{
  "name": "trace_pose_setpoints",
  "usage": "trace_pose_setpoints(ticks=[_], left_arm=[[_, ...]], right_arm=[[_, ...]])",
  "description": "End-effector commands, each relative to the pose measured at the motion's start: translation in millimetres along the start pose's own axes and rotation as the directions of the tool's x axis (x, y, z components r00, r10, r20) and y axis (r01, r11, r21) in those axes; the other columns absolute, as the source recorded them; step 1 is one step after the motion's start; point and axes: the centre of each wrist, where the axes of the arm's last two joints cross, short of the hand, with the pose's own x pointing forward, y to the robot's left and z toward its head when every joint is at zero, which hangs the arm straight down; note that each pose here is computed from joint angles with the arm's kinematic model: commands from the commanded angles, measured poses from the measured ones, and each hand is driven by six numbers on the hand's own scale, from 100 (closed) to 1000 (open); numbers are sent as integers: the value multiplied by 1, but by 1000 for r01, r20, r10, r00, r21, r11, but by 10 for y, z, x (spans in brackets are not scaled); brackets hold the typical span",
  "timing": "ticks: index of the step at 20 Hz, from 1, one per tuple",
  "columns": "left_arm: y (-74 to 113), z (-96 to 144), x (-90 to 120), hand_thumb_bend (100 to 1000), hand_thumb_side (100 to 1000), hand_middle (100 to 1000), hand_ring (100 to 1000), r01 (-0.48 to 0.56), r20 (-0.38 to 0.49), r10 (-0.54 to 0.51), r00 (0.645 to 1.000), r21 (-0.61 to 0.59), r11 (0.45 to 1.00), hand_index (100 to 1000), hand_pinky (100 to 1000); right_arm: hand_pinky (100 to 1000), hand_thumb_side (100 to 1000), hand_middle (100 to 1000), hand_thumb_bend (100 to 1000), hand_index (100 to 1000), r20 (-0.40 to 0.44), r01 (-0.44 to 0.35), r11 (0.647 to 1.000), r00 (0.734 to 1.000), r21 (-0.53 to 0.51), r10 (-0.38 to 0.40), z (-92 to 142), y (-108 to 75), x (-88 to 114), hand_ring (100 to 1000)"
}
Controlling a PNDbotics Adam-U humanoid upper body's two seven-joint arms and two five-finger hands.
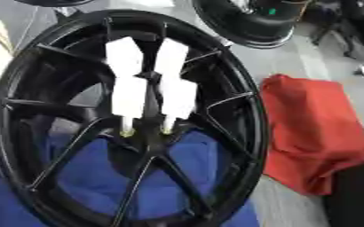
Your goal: Pull the pin out of the wheel hub.
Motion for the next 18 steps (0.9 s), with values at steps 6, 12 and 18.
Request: trace_pose_setpoints(ticks=[6,12,18], left_arm=[[22,-39,86,100,734,623,806,16,33,-16,999,-10,1000,857,992],[19,-44,86,100,734,622,806,14,34,-14,999,-11,1000,857,991],[15,-49,87,100,737,623,805,12,36,-12,999,-13,1000,857,991]], right_arm=[[885,189,916,100,894,-96,29,989,995,144,-16,41,-27,-21,972],[881,169,911,100,882,-63,17,985,998,171,-6,12,43,-42,964],[873,137,911,100,877,-27,4,984,1000,178,0,-12,100,-53,955]])
